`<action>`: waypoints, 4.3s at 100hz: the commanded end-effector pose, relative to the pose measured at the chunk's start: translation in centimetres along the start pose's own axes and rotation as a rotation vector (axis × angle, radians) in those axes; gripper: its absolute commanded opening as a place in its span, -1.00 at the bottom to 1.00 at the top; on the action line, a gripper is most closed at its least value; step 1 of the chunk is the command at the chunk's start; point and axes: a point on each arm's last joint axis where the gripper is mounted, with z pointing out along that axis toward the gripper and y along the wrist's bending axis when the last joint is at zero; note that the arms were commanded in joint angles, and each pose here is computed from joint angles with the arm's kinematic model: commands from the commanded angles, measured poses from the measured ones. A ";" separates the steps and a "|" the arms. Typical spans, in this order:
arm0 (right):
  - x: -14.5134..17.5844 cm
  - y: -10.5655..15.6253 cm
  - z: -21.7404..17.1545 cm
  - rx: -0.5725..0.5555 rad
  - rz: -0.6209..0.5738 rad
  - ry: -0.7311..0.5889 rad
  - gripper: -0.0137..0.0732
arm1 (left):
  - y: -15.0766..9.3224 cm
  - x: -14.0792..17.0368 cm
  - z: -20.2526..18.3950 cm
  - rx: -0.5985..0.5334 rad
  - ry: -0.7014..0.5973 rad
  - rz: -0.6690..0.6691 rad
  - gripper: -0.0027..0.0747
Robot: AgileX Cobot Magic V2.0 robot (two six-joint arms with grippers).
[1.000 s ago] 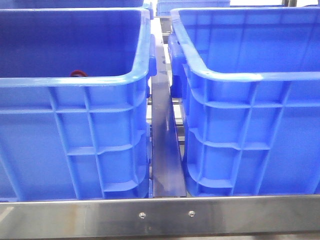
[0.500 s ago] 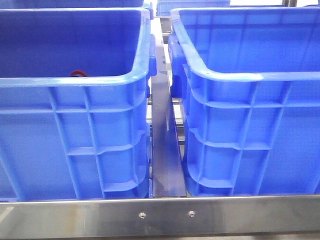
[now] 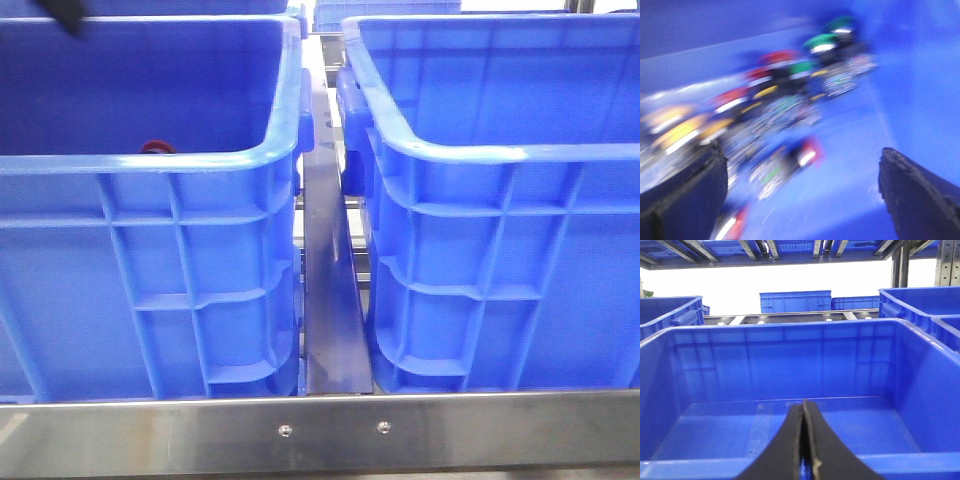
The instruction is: Pick red and yellow buttons and place in box
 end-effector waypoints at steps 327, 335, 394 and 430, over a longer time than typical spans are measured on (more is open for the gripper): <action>-12.9 0.9 -0.2 -0.001 0.152 0.045 -0.93 | -17.3 1.6 -8.5 0.424 -0.227 0.542 -0.98; -15.1 1.2 0.4 -0.005 0.180 0.145 -0.93 | -17.3 1.6 -8.5 0.424 -0.227 0.542 -0.98; -16.4 1.9 5.2 -0.001 0.238 0.565 -0.45 | -17.3 1.7 -8.5 0.423 -0.221 0.543 -0.98; -16.5 3.1 5.4 -0.105 0.378 0.582 0.64 | -17.2 1.8 -8.4 0.417 -0.200 0.547 -0.98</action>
